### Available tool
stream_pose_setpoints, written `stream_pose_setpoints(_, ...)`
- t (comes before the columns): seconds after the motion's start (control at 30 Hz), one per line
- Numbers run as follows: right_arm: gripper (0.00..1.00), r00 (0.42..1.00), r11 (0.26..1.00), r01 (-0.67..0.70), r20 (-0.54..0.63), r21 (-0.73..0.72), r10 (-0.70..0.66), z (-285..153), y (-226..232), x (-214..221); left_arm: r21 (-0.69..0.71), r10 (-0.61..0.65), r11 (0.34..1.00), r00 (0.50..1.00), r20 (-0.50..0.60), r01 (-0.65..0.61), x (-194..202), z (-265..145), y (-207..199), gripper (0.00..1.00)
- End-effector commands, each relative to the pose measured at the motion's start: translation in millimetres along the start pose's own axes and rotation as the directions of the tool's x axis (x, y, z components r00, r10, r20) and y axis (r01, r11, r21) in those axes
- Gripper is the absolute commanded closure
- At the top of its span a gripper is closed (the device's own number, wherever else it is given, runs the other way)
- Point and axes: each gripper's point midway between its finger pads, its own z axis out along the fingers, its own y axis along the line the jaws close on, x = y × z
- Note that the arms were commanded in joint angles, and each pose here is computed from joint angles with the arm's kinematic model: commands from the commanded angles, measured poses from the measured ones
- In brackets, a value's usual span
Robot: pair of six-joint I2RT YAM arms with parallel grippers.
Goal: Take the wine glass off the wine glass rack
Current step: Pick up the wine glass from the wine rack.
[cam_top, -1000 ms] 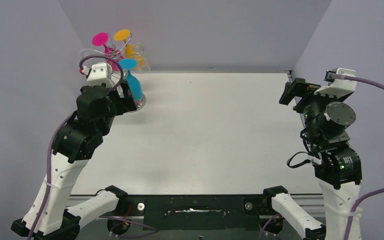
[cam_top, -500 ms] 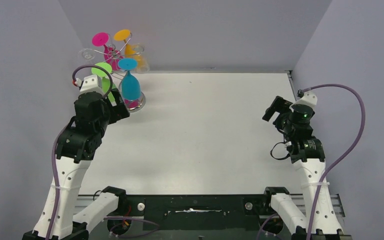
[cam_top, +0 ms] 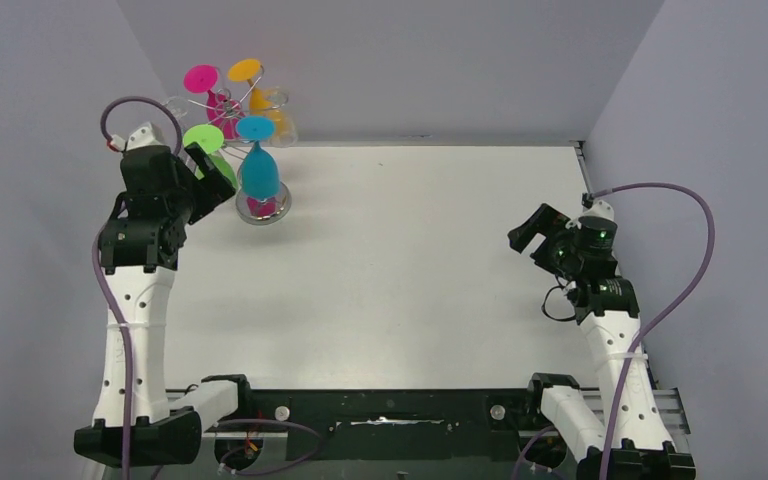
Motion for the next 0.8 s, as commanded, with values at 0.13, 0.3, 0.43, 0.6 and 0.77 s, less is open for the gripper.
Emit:
stream_pose_setpoints(0.13, 0.02, 0.996, 0.995, -0.018, 0.086, -0.097, 0.027, -14.3, 24.2, -27.5, 0.122, -0.234, 0.969, 0.96, 0.152, 0.217, -86.2, -6.6, -17.6, 0.25)
stream_pose_setpoints(0.3, 0.02, 0.996, 0.998, 0.014, 0.083, -0.068, -0.008, -16.6, 22.6, -34.5, 0.181, -0.381, 0.918, 0.911, 0.157, 0.353, -111.6, 8.8, -4.0, 0.36)
stream_pose_setpoints(0.43, 0.02, 0.995, 0.998, 0.043, 0.093, -0.047, -0.039, -16.9, 19.6, -38.3, 0.28, -0.469, 0.86, 0.878, 0.098, 0.428, -119.4, 23.7, -5.1, 0.48)
stream_pose_setpoints(0.6, 0.02, 0.994, 0.998, 0.059, 0.096, -0.036, -0.055, -14.8, 18.1, -41.9, 0.358, -0.508, 0.816, 0.859, 0.067, 0.455, -125.3, 34.3, -6.3, 0.57)
stream_pose_setpoints(0.77, 0.02, 0.995, 0.998, 0.06, 0.077, -0.019, -0.058, -7.6, 13.8, -39.0, 0.341, -0.477, 0.834, 0.877, 0.054, 0.433, -118.2, 43.5, -2.4, 0.57)
